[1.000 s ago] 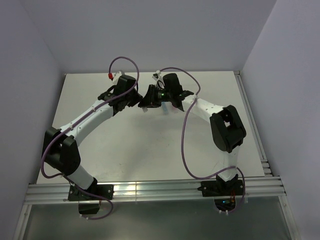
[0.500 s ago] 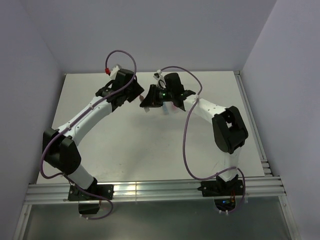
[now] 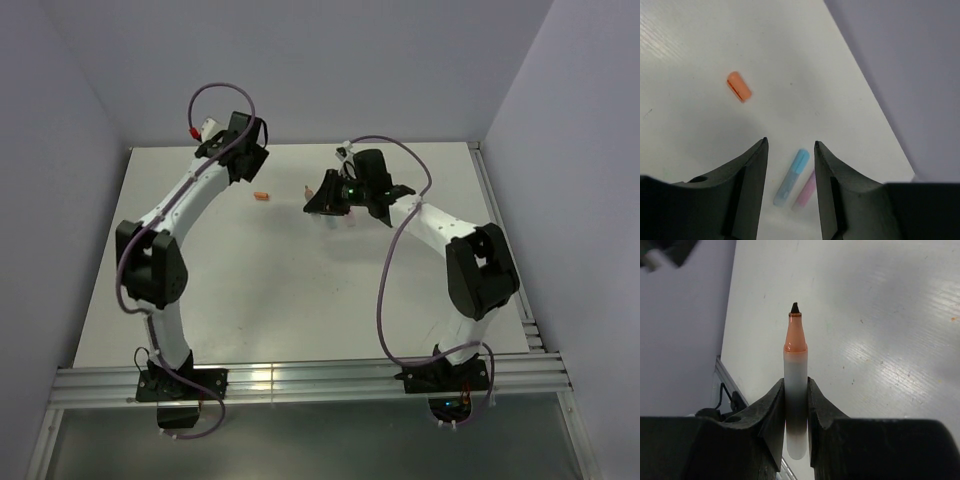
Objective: Insert the pens into the pen caps
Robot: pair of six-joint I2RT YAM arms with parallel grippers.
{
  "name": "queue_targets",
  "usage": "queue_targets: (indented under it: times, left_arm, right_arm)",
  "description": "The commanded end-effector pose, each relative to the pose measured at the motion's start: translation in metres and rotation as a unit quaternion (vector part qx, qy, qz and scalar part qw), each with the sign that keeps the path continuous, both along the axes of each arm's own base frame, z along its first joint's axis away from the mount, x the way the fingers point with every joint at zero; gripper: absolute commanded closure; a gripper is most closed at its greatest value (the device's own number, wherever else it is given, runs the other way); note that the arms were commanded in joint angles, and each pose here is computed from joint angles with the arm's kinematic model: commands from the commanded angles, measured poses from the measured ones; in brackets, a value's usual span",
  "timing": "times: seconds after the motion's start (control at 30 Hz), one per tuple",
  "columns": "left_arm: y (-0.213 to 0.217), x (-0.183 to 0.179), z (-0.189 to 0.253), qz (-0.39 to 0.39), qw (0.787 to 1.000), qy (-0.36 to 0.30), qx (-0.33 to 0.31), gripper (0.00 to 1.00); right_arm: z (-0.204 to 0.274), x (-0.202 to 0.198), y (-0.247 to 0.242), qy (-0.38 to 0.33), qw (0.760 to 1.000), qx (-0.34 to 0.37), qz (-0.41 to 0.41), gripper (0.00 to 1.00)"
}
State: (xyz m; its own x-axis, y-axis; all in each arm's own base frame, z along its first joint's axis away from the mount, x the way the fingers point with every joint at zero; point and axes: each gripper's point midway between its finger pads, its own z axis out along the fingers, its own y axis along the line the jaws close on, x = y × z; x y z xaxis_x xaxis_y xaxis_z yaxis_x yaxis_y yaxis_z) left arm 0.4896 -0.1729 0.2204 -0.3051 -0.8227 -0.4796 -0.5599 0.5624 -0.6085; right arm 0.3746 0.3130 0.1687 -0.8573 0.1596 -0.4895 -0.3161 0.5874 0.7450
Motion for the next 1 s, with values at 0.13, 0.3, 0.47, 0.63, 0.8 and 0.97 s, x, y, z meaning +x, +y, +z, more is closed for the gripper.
queue_targets:
  times: [0.13, 0.3, 0.47, 0.63, 0.8, 0.97]
  left_arm:
    - [0.015, 0.028, -0.072, 0.105, 0.99, 0.096, 0.004, 0.55]
    - [0.022, 0.039, -0.114, 0.128, 0.983, 0.135, -0.008, 0.58]
    - [0.017, 0.044, -0.133, 0.131, 0.98, 0.149, -0.015, 0.57]
    - [0.014, 0.047, -0.155, 0.13, 0.978, 0.164, -0.018, 0.55]
    - [0.011, 0.051, -0.163, 0.13, 0.977, 0.167, -0.022, 0.52]
    - [0.009, 0.058, -0.164, 0.13, 0.978, 0.161, -0.023, 0.51]
  right_arm:
    - [0.043, -0.006, -0.019, -0.054, 0.998, 0.022, -0.023, 1.0]
    - [0.049, -0.011, -0.029, -0.061, 0.997, 0.033, -0.028, 1.0]
    - [0.056, -0.011, -0.032, -0.07, 0.996, 0.041, -0.027, 1.0]
    - [0.056, -0.015, -0.033, -0.073, 0.996, 0.045, -0.023, 1.0]
    - [0.056, -0.016, -0.036, -0.075, 0.996, 0.046, -0.025, 1.0]
    - [0.054, -0.016, -0.036, -0.075, 0.996, 0.049, -0.021, 1.0]
